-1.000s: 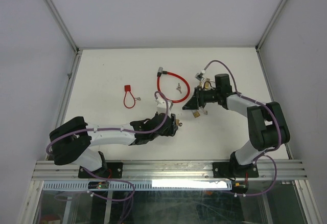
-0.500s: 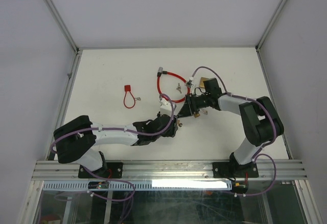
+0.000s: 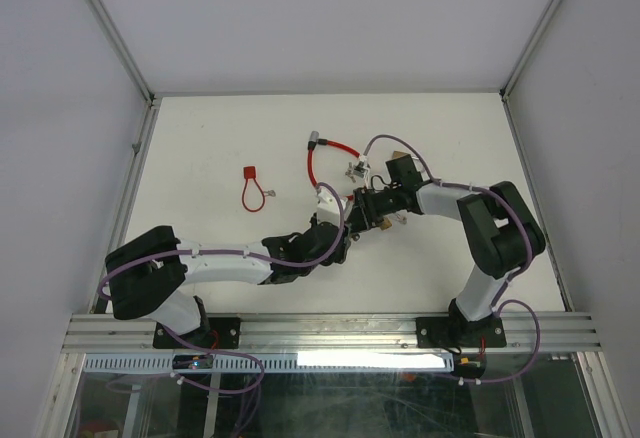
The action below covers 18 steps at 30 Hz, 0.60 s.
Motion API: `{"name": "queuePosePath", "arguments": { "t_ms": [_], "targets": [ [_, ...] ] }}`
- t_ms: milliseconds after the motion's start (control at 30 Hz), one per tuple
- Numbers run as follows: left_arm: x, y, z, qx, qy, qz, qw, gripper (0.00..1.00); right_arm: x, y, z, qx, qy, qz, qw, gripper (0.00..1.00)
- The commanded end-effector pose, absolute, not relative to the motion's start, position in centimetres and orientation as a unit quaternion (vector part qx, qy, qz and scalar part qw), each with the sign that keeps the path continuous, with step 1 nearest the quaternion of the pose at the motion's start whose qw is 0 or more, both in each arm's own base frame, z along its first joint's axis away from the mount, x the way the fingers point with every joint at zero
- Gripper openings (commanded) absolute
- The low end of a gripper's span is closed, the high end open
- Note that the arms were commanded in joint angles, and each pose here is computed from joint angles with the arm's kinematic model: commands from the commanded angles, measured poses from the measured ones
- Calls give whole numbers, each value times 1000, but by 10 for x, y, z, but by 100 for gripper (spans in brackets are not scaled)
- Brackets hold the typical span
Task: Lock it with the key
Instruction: Pick up the lock from the center of the board.
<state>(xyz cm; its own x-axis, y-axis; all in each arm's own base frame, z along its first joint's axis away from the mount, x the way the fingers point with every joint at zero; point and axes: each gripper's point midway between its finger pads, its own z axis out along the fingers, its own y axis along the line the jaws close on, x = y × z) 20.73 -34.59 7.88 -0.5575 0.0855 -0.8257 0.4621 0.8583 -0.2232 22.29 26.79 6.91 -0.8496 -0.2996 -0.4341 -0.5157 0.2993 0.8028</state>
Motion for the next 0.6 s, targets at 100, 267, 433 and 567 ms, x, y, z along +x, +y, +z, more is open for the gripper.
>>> {"name": "queuePosePath", "arguments": {
  "t_ms": [100,267,433,567],
  "targets": [
    [222,-369,123,143,821,-238,500,13,225,280,91,-257,777,568,89,45],
    [224,-368,121,142,821,-232,502,15,222,282,98,-259,765,585,80,22],
    [222,-366,124,140,820,-237,502,23,221,282,105,-280,749,594,92,0],
    [208,-365,128,168,816,-262,487,58,222,280,114,-304,734,598,110,0]
  ]
}}
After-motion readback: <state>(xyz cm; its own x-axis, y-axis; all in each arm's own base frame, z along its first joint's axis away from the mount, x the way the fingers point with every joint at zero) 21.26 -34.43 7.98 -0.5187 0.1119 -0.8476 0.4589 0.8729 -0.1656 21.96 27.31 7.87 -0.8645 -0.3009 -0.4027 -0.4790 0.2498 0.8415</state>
